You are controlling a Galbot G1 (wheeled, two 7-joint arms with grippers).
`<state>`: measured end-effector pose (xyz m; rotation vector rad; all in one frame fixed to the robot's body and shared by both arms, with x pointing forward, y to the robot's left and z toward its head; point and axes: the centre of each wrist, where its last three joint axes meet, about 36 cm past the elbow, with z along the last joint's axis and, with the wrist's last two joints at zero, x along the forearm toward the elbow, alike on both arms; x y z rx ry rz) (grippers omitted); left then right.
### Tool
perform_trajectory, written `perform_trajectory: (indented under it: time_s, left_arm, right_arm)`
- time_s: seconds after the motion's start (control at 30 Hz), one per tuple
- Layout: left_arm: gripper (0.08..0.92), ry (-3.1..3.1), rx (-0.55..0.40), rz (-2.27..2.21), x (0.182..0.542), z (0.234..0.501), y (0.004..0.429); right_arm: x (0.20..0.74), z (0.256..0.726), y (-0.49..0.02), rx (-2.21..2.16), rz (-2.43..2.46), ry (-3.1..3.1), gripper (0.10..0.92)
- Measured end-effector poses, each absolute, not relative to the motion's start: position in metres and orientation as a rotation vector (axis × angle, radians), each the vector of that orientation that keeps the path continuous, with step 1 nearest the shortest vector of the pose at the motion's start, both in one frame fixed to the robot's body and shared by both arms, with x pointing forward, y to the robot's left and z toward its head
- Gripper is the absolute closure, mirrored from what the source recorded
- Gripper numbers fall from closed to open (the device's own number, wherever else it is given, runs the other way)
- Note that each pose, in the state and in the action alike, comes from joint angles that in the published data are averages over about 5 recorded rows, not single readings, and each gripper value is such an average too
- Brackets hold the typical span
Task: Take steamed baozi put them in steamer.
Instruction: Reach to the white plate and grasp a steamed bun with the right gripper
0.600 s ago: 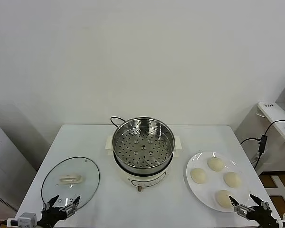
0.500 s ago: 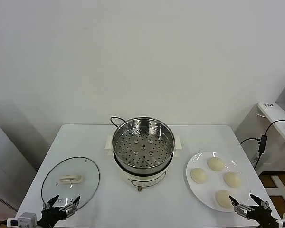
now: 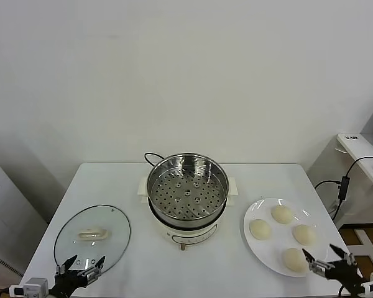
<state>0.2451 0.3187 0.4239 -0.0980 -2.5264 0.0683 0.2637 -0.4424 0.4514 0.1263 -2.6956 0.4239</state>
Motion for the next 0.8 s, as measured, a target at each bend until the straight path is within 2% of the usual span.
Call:
perform_trajectory:
  time_s: [0.43, 0.8]
  left_arm:
    - [0.177, -2.54, -0.108, 0.058, 0.249, 0.426, 0.314]
    - [0.177, -2.538, -0.104, 0.028, 0.253, 0.428, 0.312]
  right_arm:
    - [0.34, 0.5, -0.459, 0.383, 1.324, -2.566, 0.2]
    - [0.402, 0.54, -0.489, 0.737, 1.604, -2.183, 0.2]
